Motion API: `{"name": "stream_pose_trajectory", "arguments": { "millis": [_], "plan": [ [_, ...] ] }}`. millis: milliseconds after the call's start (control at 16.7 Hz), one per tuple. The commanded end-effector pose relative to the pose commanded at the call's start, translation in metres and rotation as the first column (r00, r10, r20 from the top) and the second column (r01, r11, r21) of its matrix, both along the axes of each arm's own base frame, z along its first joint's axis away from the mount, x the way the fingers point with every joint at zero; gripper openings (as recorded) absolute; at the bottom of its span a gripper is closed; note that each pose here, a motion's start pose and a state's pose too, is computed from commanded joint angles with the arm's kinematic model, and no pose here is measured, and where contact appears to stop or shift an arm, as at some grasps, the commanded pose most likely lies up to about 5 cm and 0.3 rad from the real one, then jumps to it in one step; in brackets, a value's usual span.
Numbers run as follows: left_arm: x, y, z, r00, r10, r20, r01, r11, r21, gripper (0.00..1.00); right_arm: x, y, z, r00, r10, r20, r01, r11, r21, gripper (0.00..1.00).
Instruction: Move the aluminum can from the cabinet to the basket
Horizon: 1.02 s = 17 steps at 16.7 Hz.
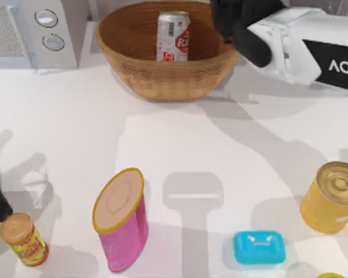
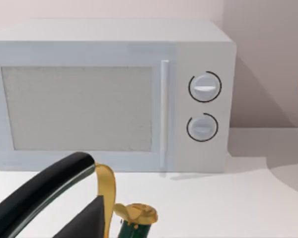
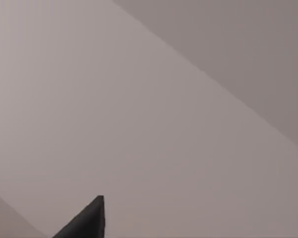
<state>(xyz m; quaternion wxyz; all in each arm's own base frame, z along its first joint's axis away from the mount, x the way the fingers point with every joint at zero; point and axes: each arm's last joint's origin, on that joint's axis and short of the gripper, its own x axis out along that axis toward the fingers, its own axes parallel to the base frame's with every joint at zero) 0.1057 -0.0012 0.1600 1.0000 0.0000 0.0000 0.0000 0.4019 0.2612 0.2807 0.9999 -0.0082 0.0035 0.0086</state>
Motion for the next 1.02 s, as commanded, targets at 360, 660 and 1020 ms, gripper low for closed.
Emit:
{"name": "stream_pose_trajectory", "arguments": {
  "millis": [360, 660, 1020],
  "plan": [
    [0.000, 0.000, 0.000, 1.000, 0.000, 0.000, 0.000, 1.000, 0.000, 1.00, -0.067, -0.094, 0.053, 1.000, 0.005, 0.013, -0.005, 1.000, 0.010, 1.00],
    [0.000, 0.000, 0.000, 1.000, 0.000, 0.000, 0.000, 1.000, 0.000, 1.00, -0.124, -0.153, 0.061, 1.000, 0.007, 0.015, -0.007, 1.000, 0.012, 1.00],
    [0.000, 0.000, 0.000, 1.000, 0.000, 0.000, 0.000, 1.000, 0.000, 1.00, -0.187, -0.205, 0.037, 1.000, 0.005, -0.010, -0.005, 1.000, 0.009, 1.00]
  ]
}}
